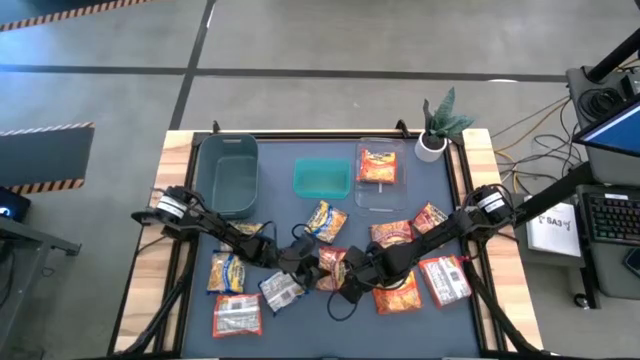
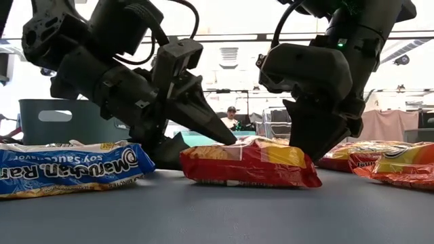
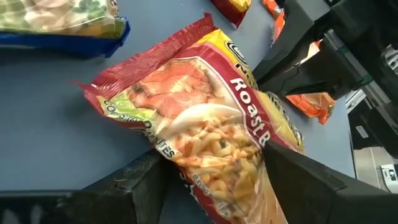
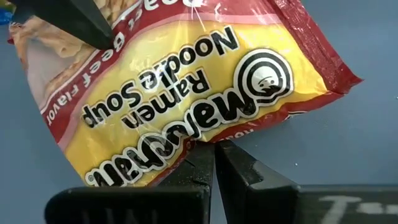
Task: Sort Maruchan noodles
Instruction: Put the red noodle pack into the light blue bin
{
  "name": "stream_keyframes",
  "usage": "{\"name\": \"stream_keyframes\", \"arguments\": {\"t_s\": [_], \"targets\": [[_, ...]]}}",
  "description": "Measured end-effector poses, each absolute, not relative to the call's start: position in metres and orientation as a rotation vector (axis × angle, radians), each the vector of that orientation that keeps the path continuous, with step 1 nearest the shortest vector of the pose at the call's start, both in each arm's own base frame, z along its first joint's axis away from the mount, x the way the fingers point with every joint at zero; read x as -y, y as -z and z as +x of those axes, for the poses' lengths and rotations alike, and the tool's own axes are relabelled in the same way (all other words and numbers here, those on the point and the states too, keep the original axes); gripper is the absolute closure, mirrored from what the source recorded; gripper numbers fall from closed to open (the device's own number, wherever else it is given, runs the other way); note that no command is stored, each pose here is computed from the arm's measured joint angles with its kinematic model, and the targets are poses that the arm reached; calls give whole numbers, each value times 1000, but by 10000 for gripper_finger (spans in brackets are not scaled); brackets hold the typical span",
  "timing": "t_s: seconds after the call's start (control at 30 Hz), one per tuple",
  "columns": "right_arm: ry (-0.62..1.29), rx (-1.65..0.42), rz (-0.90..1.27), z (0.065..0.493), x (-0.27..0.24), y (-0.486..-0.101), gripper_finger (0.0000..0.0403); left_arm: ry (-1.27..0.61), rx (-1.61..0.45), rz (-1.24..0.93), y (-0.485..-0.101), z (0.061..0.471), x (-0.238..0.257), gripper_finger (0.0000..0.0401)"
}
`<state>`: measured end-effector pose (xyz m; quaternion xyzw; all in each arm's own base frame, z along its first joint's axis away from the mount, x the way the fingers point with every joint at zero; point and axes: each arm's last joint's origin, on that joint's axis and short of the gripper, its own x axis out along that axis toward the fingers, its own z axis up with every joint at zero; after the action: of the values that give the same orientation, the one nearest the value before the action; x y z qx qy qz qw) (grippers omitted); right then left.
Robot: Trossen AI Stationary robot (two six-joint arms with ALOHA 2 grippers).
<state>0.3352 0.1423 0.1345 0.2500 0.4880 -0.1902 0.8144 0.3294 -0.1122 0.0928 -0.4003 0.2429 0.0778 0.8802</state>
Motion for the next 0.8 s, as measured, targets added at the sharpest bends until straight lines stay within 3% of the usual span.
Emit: {"name": "stream_keyframes", "arguments": {"t_s": [0.2, 0.53, 0.8], "targets": [[407, -1039, 526, 335, -142, -134, 394, -163, -509, -830, -93, 330, 113, 179], [405, -1039, 515, 335, -142, -134, 394, -158, -499, -846, -94, 330, 113, 251], [402, -1039, 518, 334, -142, -137, 389, -153, -502, -841, -94, 330, 113, 251]]}}
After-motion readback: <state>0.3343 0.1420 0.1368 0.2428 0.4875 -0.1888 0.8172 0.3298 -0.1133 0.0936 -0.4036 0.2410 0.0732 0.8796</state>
